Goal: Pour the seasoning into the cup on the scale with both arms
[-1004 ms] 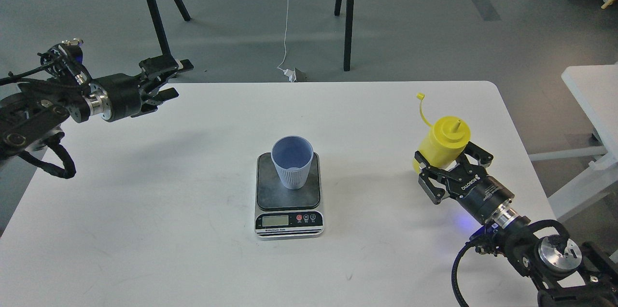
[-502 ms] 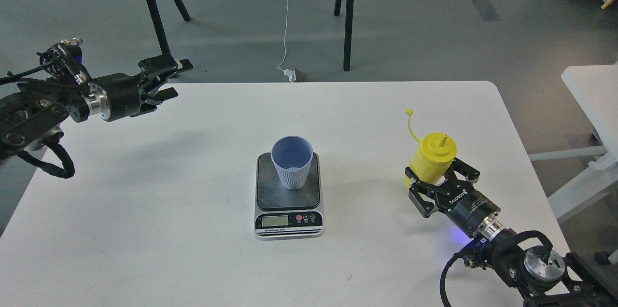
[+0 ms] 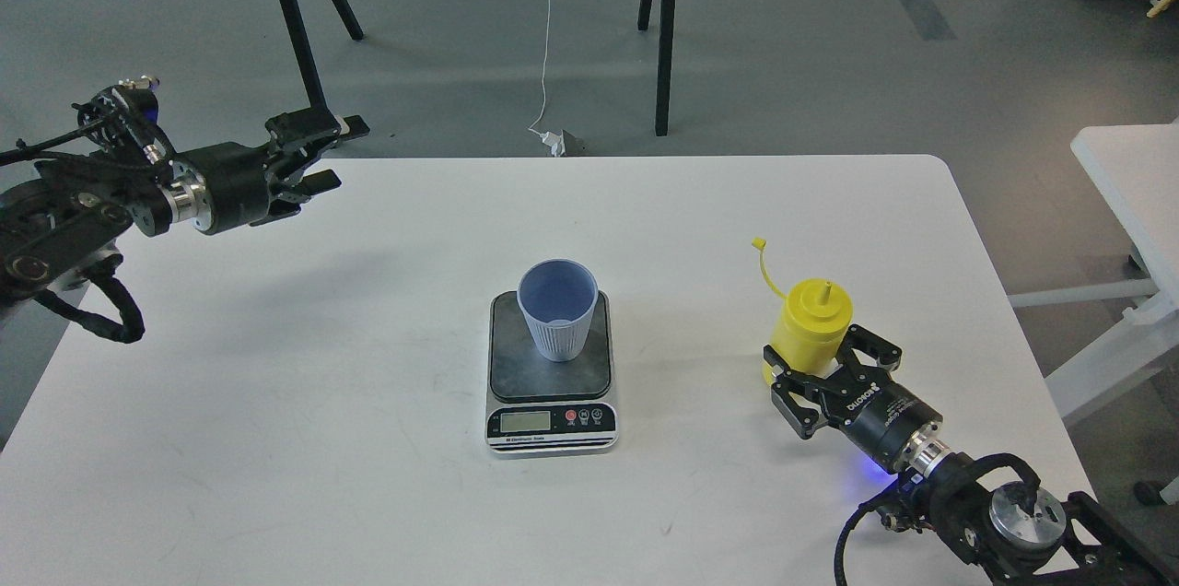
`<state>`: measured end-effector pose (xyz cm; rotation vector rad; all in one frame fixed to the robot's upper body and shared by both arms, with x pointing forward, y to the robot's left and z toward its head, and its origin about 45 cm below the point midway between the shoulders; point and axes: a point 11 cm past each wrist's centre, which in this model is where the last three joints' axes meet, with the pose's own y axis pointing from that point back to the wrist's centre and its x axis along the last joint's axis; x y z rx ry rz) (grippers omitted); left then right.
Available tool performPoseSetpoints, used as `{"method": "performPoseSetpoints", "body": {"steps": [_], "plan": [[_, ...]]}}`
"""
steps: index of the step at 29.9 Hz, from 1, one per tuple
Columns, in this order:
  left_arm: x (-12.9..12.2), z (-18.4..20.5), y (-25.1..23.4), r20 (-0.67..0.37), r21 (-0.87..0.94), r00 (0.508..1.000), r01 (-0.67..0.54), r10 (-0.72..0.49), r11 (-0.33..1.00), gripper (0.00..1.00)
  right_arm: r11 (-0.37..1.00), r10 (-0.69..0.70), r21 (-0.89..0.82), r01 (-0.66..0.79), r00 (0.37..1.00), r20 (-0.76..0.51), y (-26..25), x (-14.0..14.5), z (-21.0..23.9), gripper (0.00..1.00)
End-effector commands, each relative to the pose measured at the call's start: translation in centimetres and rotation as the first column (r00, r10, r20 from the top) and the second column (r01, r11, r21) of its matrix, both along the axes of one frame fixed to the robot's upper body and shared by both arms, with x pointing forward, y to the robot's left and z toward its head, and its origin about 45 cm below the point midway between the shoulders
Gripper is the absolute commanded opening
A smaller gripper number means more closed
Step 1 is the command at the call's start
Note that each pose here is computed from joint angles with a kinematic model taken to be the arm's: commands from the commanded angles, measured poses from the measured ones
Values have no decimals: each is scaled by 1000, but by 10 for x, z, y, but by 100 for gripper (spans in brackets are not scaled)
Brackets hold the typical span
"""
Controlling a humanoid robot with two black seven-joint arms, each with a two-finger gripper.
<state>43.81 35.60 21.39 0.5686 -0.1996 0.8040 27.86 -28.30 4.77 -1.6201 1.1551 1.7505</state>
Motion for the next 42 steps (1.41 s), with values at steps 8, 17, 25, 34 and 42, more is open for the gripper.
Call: {"method": "performPoseSetpoints", "body": {"steps": [8, 17, 25, 34, 42], "plan": [[0, 0, 0, 1, -1, 1000, 0, 0, 1000, 100, 1000, -5, 2, 5, 1000, 5, -1, 1, 1, 100], [0, 0, 0, 1, -1, 1000, 0, 0, 1000, 100, 1000, -12, -6, 12, 1000, -16, -10, -14, -3, 100], [0, 0, 0, 1, -1, 1000, 0, 0, 1000, 100, 998, 0, -57, 0, 1000, -3, -38, -41, 9, 100], [0, 0, -1, 0, -2, 1000, 1, -1, 1000, 100, 991, -17, -132, 18, 1000, 10, -78, -78, 33, 100], [1, 4, 4, 7, -7, 1000, -13, 13, 1000, 100, 971, -127, -166, 173, 958, 257, -113, -18, 101, 100]]}}
